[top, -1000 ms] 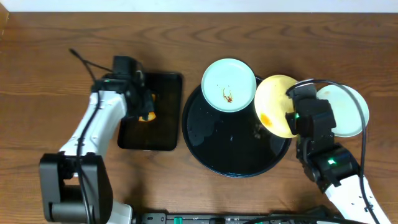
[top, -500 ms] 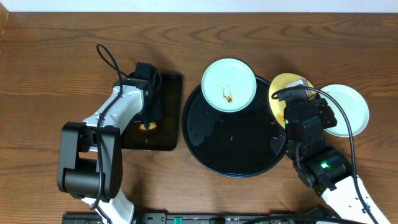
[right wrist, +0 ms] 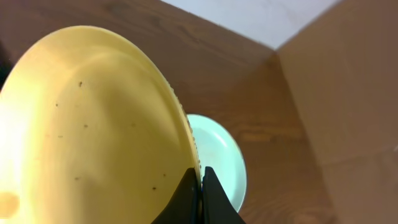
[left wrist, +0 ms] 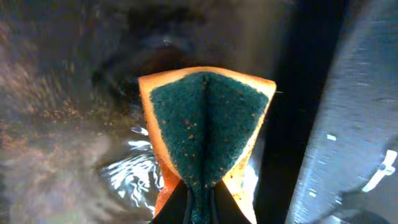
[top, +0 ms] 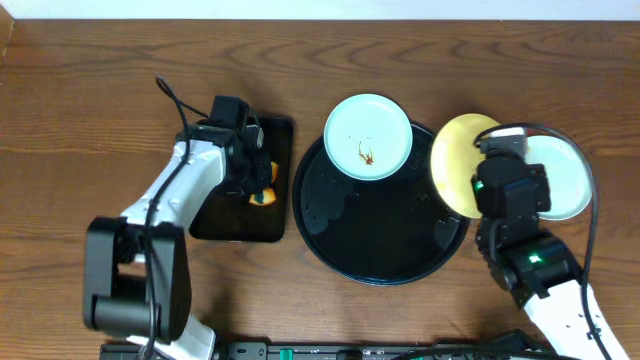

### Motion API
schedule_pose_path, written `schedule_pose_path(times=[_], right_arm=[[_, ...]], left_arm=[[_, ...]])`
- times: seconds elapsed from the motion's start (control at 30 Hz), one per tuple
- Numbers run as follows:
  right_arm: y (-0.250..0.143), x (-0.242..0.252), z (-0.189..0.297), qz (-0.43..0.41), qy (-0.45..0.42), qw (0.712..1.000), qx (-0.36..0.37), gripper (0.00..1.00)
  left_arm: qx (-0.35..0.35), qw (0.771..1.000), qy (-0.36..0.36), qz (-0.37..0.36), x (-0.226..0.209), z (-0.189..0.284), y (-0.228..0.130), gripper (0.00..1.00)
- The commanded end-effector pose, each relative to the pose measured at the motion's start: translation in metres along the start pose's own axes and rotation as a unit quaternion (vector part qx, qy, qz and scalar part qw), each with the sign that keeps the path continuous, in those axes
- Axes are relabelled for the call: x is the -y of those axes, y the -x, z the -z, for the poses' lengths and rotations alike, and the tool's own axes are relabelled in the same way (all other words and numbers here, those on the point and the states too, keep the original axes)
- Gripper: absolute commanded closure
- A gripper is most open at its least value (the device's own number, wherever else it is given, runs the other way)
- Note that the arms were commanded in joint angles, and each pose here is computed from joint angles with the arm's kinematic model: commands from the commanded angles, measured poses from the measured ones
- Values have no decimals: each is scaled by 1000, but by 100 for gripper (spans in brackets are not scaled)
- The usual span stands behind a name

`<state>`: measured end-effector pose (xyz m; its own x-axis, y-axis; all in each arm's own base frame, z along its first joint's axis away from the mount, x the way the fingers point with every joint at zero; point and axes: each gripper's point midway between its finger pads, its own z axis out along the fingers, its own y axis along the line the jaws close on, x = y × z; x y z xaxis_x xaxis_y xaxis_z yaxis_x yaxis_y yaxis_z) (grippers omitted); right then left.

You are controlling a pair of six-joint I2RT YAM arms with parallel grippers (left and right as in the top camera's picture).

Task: Clean dirty plates on tray and stack at the side
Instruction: 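Carry the yellow plate right and stack it on the pale green plate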

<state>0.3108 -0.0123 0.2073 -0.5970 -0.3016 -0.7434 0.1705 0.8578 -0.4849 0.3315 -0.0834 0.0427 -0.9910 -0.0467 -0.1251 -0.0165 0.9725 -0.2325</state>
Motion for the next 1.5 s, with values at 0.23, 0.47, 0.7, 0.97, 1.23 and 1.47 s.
schedule_pose_path(times=[0.23,0.47,0.7,0.97,1.23,1.47], right_arm=[[-19,39,-29,-221,38,974,-43,99],[-36,67,-40,-322,32,944,-62,99],[-66,87,-63,-391,5,915,-103,99],[-103,89,-106,-423,17,891,-163,99],[-130,106,-137,-448,4,870,-206,99],[-107,81,-144,-435,92,877,-182,48]], left_arm=[[39,999,-22,-29,14,27,12,92],[38,999,-22,-29,14,27,11,92],[32,999,-21,-28,13,25,8,92],[27,999,-20,-27,12,23,5,92],[28,999,6,-25,2,23,5,92],[27,999,10,-25,1,23,4,92]])
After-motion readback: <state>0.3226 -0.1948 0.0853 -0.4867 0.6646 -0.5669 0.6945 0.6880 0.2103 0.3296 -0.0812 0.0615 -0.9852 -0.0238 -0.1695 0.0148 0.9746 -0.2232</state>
